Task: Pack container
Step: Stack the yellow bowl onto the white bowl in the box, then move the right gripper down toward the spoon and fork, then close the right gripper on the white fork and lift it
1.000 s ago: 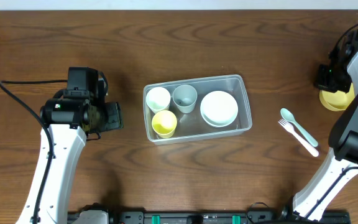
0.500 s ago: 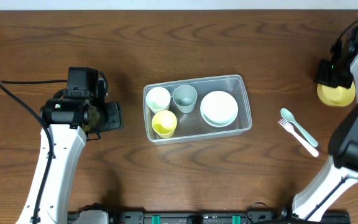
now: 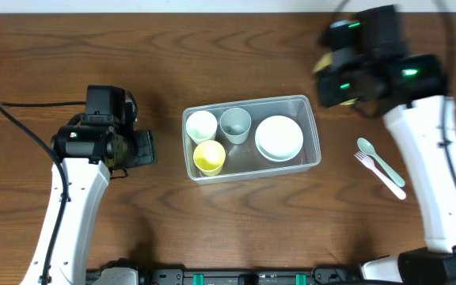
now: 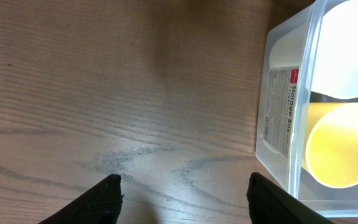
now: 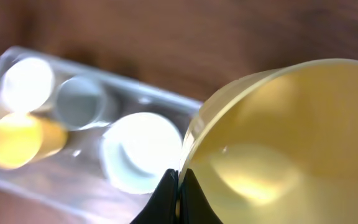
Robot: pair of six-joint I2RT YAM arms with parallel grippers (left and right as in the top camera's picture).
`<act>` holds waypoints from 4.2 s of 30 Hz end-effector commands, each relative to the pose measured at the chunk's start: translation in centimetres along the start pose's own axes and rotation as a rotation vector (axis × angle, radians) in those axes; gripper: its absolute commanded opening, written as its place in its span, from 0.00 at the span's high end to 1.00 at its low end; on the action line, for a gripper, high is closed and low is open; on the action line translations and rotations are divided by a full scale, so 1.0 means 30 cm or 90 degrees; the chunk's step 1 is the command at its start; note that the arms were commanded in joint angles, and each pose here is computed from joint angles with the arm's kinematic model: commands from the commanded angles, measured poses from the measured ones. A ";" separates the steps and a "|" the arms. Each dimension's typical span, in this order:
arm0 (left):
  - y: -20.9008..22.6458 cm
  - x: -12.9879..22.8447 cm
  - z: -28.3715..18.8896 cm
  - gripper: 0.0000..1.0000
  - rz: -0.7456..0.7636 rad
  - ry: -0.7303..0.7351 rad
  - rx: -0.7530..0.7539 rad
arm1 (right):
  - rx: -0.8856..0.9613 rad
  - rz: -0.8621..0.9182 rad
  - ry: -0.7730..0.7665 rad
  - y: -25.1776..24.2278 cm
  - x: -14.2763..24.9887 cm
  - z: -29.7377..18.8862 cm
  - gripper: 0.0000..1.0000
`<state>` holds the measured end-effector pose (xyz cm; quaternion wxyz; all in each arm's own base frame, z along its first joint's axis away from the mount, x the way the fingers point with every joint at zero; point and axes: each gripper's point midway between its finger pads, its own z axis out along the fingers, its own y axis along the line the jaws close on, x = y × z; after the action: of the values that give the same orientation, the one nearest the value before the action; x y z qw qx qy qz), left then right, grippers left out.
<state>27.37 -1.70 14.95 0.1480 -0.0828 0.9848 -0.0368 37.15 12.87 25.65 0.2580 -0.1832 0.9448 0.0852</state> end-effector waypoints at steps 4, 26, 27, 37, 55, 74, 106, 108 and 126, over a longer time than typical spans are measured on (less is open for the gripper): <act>0.004 0.004 -0.001 0.35 -0.002 0.001 0.000 | -0.053 -0.095 0.081 0.231 0.087 0.128 0.99; 0.004 0.004 -0.001 0.35 -0.002 0.001 0.000 | -0.063 -0.116 0.249 0.303 0.259 0.383 0.62; 0.004 0.004 -0.001 0.35 -0.002 0.001 0.000 | -0.063 -0.116 0.251 0.303 0.261 0.383 0.62; 0.004 0.004 -0.001 0.35 -0.002 0.001 0.000 | 0.052 -0.030 0.215 0.187 0.218 0.338 0.73; 0.004 0.004 -0.001 0.35 -0.002 0.001 0.000 | 0.175 0.397 0.161 -0.426 0.424 -0.113 0.45; 0.004 0.004 -0.001 0.35 -0.002 0.001 0.000 | 0.153 0.296 0.230 -0.481 0.778 0.308 0.15; 0.005 0.008 -0.001 0.35 -0.002 0.004 0.000 | 0.116 0.307 0.252 -0.465 0.909 0.520 0.19; 0.006 0.010 -0.001 0.34 -0.002 0.005 0.000 | 0.117 0.309 0.250 -0.466 0.907 0.522 0.20; 0.006 0.011 -0.001 0.35 -0.002 0.006 -0.001 | 0.118 0.313 0.248 -0.467 0.906 0.522 0.64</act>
<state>27.20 -1.69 14.89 0.1445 -0.0830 0.9854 -0.0364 29.97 -5.15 -0.63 0.1019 0.0572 0.9931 -0.0044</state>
